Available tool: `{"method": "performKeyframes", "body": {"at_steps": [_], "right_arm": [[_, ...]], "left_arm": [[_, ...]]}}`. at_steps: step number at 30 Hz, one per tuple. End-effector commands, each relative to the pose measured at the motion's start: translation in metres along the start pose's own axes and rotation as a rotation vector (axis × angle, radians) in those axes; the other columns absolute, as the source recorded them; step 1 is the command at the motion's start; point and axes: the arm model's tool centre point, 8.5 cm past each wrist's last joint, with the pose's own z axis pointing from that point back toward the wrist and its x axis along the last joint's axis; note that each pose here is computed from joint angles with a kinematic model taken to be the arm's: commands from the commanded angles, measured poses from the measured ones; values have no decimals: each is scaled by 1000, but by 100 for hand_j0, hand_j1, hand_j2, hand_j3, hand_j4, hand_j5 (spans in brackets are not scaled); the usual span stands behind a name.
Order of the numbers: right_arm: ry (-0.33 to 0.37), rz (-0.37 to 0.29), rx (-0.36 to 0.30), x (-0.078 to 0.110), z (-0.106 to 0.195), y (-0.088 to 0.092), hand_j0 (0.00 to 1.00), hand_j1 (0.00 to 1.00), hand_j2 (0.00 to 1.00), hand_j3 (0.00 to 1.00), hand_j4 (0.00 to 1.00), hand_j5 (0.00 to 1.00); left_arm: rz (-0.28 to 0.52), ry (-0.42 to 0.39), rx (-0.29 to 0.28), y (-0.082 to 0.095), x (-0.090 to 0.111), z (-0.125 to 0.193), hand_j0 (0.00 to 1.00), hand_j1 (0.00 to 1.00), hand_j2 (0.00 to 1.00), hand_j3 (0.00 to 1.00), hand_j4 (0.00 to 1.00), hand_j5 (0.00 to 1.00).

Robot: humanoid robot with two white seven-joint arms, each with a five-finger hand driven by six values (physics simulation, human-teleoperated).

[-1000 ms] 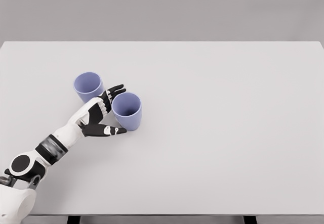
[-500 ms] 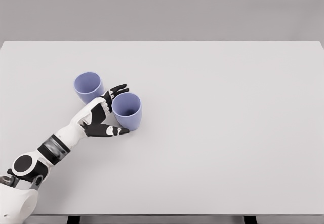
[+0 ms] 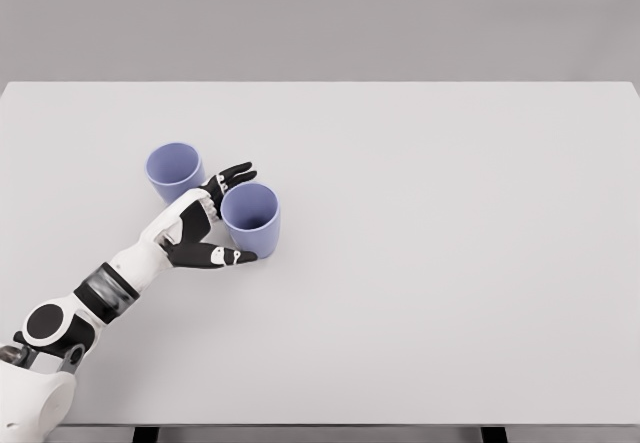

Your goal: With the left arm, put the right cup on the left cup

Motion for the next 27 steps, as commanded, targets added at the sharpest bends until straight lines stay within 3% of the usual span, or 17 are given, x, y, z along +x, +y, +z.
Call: {"method": "performKeyframes", "body": {"at_steps": [1, 27], "right_arm": [[1, 0, 0, 0, 0, 0, 100, 100, 100, 100, 100, 100], [-1, 0, 0, 0, 0, 0, 100, 100, 100, 100, 100, 100]], "left_arm": [[4, -4, 0, 0, 1, 0, 100, 100, 100, 100, 100, 100], [5, -30, -7, -2, 7, -10, 100, 100, 100, 100, 100, 100]]}}
